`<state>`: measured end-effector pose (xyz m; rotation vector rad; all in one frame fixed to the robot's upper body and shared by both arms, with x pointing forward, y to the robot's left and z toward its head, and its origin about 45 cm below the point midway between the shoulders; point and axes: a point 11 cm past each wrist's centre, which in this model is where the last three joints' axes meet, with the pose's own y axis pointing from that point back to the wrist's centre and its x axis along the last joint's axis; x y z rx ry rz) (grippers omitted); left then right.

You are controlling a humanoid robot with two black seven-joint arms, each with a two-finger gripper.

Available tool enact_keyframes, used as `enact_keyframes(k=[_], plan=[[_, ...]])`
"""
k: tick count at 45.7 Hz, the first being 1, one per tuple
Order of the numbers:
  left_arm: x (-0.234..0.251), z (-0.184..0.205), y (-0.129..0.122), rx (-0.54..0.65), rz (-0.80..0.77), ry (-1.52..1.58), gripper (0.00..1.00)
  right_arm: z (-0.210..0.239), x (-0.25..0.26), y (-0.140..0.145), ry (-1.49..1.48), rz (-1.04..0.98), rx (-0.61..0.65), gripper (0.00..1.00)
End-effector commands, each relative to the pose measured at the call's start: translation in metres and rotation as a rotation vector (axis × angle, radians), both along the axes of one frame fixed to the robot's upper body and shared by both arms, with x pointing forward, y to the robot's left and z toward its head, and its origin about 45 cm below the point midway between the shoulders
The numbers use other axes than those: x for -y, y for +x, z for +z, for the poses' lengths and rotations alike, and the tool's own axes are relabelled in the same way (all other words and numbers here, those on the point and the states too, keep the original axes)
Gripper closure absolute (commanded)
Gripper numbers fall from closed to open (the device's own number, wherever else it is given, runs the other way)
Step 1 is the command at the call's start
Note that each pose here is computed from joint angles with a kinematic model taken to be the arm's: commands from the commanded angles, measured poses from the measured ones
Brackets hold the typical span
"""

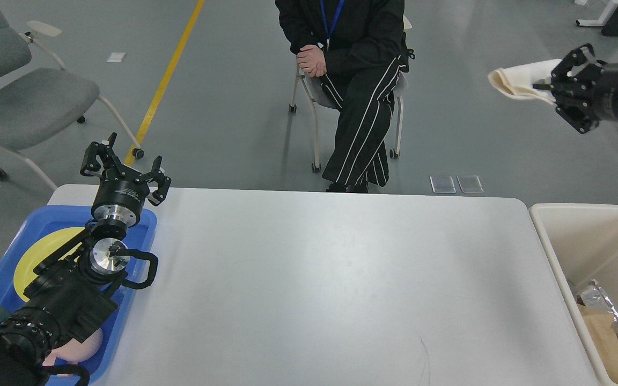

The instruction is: Tidy desktop

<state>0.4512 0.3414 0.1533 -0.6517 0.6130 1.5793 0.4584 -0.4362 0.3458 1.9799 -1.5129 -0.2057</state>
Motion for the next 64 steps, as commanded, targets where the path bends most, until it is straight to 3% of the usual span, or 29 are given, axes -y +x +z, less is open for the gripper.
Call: enact_keyframes(k=[1, 7, 11, 15, 19, 25, 27, 35, 45, 59, 64], plan=[[0.0, 0.0, 0.0, 0.0, 0.0, 0.0, 0.04, -0.049, 0.074, -0.026, -0.119, -0.236, -0.059, 1.0], [0.0, 0.0, 0.0, 0.0, 0.0, 0.0, 0.04, -0.122, 0.139, -0.082, -0.271, -0.436, -0.181, 0.97], [-0.001, 0.0, 0.0, 0.0, 0.001, 0.001, 0.04, -0.161, 0.147, -0.102, -0.344, -0.48, -0.242, 0.94], [-0.001, 0.0, 0.0, 0.001, 0.002, 0.001, 0.04, -0.187, 0.159, -0.124, -0.406, -0.519, -0.285, 0.86], [0.0, 0.0, 0.0, 0.0, 0.0, 0.0, 0.04, -0.214, 0.159, -0.144, -0.434, -0.524, -0.335, 0.65], [0.0, 0.0, 0.0, 0.0, 0.0, 0.0, 0.04, -0.236, 0.16, -0.164, -0.454, -0.527, -0.383, 0.1], [0.0, 0.0, 0.0, 0.0, 0.0, 0.0, 0.04, -0.24, 0.16, -0.166, -0.461, -0.532, -0.388, 0.0], [0.0, 0.0, 0.0, 0.0, 0.0, 0.0, 0.04, -0.257, 0.157, -0.181, -0.486, -0.541, -0.418, 0.0], [-0.001, 0.0, 0.0, 0.0, 0.001, 0.001, 0.04, -0.256, 0.151, -0.174, -0.449, -0.555, -0.394, 0.0], [0.0, 0.0, 0.0, 0.0, 0.0, 0.0, 0.04, -0.195, 0.094, -0.069, 0.191, -0.766, -0.032, 0.0], [-0.001, 0.0, 0.0, 0.0, 0.001, 0.001, 0.04, -0.171, 0.051, -0.03, 0.508, -0.766, 0.115, 0.0]])
